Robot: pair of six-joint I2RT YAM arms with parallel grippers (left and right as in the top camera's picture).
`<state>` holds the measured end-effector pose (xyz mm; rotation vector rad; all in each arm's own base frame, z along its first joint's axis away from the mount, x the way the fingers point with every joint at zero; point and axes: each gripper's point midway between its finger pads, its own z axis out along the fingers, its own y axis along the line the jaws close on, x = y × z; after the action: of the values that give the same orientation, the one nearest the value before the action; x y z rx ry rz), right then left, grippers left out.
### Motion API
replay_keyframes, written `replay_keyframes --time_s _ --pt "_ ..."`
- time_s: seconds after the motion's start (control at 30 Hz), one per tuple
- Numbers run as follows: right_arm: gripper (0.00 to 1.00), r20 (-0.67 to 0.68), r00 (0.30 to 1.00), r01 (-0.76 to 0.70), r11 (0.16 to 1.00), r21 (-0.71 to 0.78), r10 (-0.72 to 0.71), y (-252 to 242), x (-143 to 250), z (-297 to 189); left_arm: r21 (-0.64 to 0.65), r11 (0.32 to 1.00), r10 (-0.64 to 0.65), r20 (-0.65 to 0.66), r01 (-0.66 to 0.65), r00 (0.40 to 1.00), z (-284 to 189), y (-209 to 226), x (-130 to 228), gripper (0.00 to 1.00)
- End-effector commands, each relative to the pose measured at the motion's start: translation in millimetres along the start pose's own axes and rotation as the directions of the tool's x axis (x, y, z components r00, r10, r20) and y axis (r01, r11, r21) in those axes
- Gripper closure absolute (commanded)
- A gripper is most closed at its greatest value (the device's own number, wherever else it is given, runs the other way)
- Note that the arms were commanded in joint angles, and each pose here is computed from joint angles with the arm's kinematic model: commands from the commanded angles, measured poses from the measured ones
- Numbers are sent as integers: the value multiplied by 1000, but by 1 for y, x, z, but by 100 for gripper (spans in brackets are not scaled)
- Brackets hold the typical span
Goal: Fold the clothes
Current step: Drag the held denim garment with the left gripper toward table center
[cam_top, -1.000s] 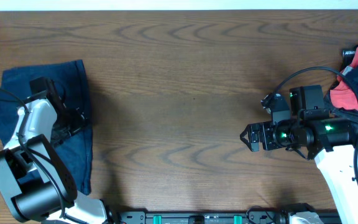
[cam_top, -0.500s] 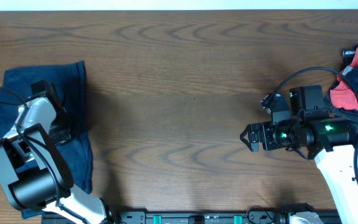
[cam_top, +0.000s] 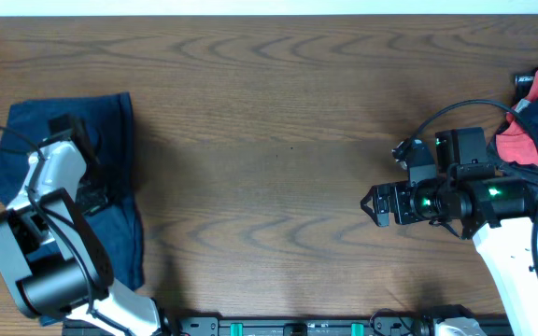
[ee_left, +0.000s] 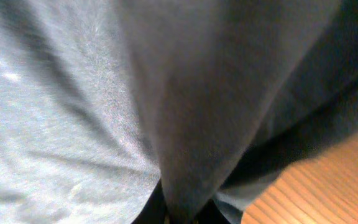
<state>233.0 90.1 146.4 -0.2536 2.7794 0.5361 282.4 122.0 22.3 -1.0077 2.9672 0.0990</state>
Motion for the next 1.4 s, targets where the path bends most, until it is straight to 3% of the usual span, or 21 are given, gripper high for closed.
replay_keyframes --time_s 0.0,0.3,0.63,1.03,1.37 --pt "1 25 999 36 999 -12 -35 6 -7 -5 43 998 29 128 -35 991 -48 -27 -16 94" --pt "1 34 999 39 999 -13 -39 6 -10 -5 112 938 285 287 -327 915 -103 -135 19 94" --pt "1 39 998 40 999 -12 -40 6 -11 -5 234 744 539 341 -625 770 -110 -250 112 94" --pt "1 70 996 52 999 -10 -51 6 -19 -6 301 530 759 249 -793 602 -81 -297 222 94" --pt "1 137 990 38 998 50 -44 2 -40 -24 306 413 863 168 -858 476 -50 -305 288 94"
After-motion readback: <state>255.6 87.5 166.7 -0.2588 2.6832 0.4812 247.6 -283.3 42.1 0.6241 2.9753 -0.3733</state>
